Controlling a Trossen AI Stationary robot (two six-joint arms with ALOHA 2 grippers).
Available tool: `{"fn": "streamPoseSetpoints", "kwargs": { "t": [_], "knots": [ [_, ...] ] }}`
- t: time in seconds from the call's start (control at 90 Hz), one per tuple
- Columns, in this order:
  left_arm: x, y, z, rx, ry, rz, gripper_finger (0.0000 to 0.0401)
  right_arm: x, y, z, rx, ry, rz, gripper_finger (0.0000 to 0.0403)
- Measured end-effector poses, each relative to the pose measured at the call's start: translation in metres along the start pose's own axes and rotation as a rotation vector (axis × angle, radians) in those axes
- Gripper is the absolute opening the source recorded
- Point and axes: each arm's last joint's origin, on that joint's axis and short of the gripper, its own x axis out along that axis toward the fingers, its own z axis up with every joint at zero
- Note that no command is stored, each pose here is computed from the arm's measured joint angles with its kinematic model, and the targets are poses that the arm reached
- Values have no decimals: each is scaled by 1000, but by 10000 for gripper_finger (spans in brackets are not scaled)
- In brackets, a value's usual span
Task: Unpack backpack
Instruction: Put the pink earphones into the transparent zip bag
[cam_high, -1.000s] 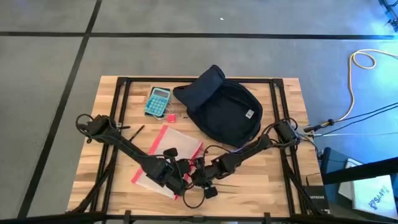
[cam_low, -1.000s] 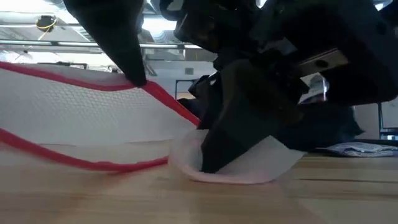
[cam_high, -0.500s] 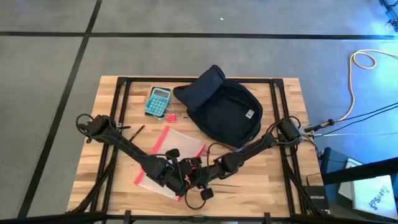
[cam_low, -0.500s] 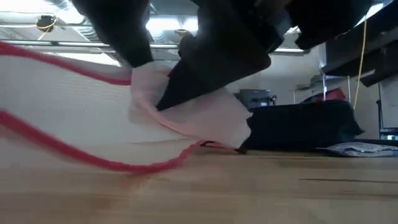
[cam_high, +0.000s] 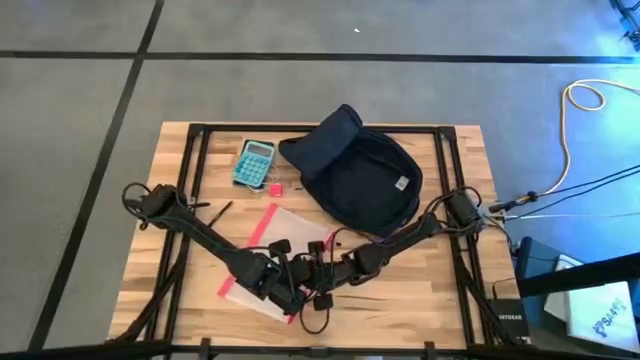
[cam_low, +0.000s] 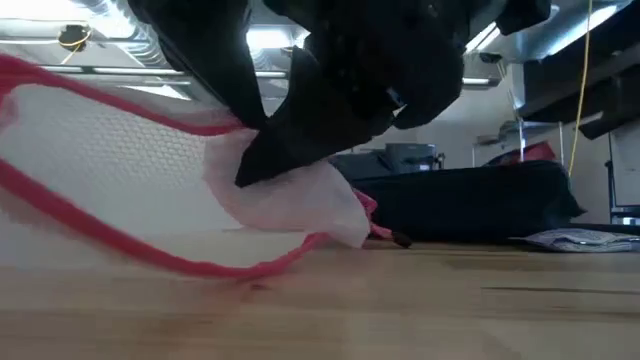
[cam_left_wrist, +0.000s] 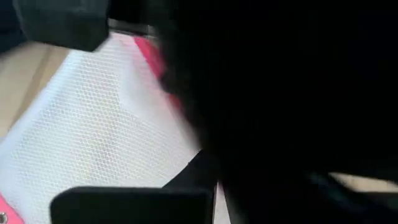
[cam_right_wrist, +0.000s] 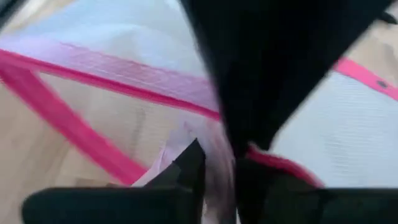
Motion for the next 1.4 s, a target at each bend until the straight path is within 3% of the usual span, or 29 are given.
{"fn": "streamPoseSetpoints", "kwargs": {
  "t": [0.3, 0.522, 0.778, 0.989, 1.244, 1.4],
  "knots": [
    [1, 0, 0, 2, 3, -3, 0, 5, -2, -4, -9, 8, -83, 202],
    [1, 0, 0, 3, 5, -4, 0, 4, 1, -4, -9, 4, -94, 253],
    [0, -1, -1, 15, 8, -7, 0, -6, 26, -2, -72, 23, -6, 229],
    [0, -1, -2, 17, 11, -3, 0, -13, 40, 1, -102, 23, -24, 193],
    [0, 0, -3, 23, 24, 13, 0, -18, 35, -22, -69, 268, -50, 135],
    [0, 0, -3, 20, 22, 13, 0, -17, 33, -24, -43, 267, -51, 104]
  ]
}}
